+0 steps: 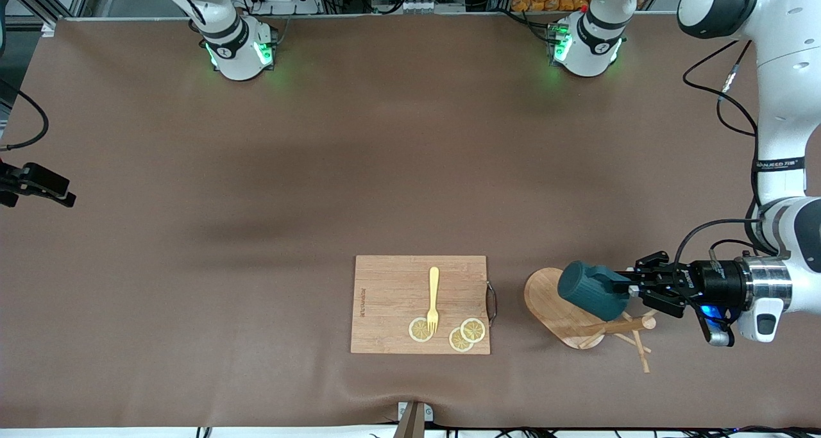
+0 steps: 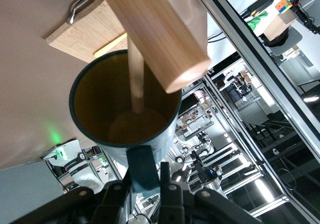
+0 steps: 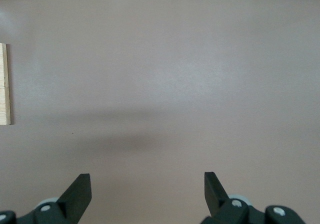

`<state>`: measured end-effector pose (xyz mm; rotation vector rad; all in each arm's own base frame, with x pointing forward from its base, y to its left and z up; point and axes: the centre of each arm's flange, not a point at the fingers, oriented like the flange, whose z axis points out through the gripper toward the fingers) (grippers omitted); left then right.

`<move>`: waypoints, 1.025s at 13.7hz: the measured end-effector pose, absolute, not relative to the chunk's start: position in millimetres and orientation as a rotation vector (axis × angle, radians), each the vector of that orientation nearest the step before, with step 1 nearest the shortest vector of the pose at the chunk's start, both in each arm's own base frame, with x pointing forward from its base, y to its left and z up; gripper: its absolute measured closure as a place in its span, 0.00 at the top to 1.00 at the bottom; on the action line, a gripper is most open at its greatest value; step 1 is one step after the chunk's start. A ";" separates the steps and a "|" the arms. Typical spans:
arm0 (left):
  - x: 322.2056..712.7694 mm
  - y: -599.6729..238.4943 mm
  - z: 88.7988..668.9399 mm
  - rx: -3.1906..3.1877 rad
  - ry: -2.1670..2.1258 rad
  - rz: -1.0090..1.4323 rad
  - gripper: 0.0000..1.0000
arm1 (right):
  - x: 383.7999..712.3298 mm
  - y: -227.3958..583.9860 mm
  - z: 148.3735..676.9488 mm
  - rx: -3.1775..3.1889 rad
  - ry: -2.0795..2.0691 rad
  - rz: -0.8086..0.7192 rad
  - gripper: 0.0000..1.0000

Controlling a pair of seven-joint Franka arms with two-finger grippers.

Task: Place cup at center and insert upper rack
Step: 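Lower the mug onto the peg and open the left gripper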

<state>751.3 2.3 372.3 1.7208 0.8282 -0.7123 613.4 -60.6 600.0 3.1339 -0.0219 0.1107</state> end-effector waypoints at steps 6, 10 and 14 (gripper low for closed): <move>751.8 14.9 360.8 1.706 0.812 -0.693 0.21 | 613.2 -59.5 599.8 3.136 -0.020 0.108 1.00; 752.5 20.4 347.0 1.693 0.793 -0.681 0.21 | 613.2 -59.4 599.8 3.136 -0.020 0.107 1.00; 753.0 25.7 340.5 1.676 0.793 -0.677 0.21 | 613.2 -59.4 599.8 3.137 -0.019 0.107 1.00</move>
